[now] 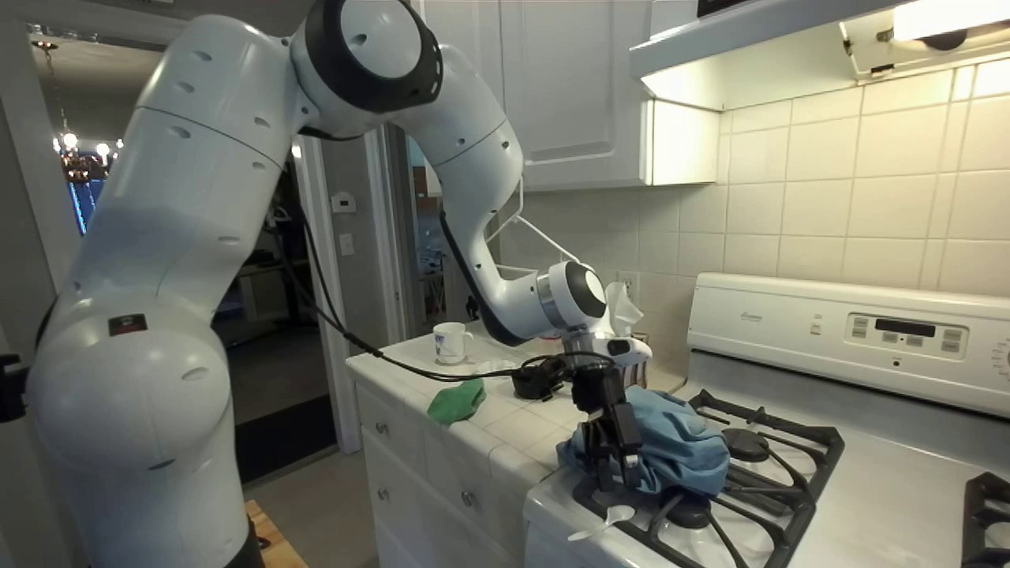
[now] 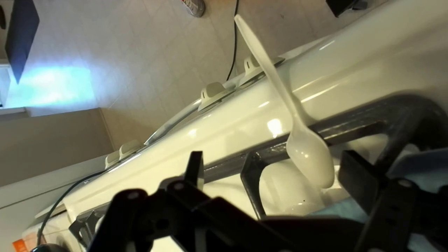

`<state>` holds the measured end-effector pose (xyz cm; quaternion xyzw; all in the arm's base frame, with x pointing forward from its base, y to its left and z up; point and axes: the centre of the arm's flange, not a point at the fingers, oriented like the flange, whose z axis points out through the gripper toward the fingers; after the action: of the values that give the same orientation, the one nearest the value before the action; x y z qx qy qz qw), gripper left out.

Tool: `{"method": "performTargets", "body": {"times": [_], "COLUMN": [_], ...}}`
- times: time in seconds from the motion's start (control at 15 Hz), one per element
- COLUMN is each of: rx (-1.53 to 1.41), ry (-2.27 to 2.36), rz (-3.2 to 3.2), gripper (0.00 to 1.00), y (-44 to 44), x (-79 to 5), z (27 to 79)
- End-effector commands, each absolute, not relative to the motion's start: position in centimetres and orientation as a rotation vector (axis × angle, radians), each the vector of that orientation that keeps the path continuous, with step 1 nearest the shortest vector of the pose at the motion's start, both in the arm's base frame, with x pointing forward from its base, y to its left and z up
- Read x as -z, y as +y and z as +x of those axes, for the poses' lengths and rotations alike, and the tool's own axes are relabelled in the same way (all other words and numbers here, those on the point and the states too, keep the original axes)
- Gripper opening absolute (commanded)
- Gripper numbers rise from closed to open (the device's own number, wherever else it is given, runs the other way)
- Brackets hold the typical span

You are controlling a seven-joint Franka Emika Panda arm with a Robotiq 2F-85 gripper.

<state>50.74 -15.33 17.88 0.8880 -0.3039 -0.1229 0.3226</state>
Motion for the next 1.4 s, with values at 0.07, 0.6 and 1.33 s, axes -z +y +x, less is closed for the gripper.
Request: {"method": "performTargets", "body": {"times": [0.07, 0.6, 1.33], "rx": [0.385, 0.463, 0.444], "ry": [-0.724, -0.630, -0.556], "rz": [2.529, 2.928, 3.025], "gripper": [1.00, 1.00, 1.00], "y": [-16.6, -21.3, -21.6], "x": [-19.5, -26.7, -24.3], "z": [49.0, 46.2, 46.3]}}
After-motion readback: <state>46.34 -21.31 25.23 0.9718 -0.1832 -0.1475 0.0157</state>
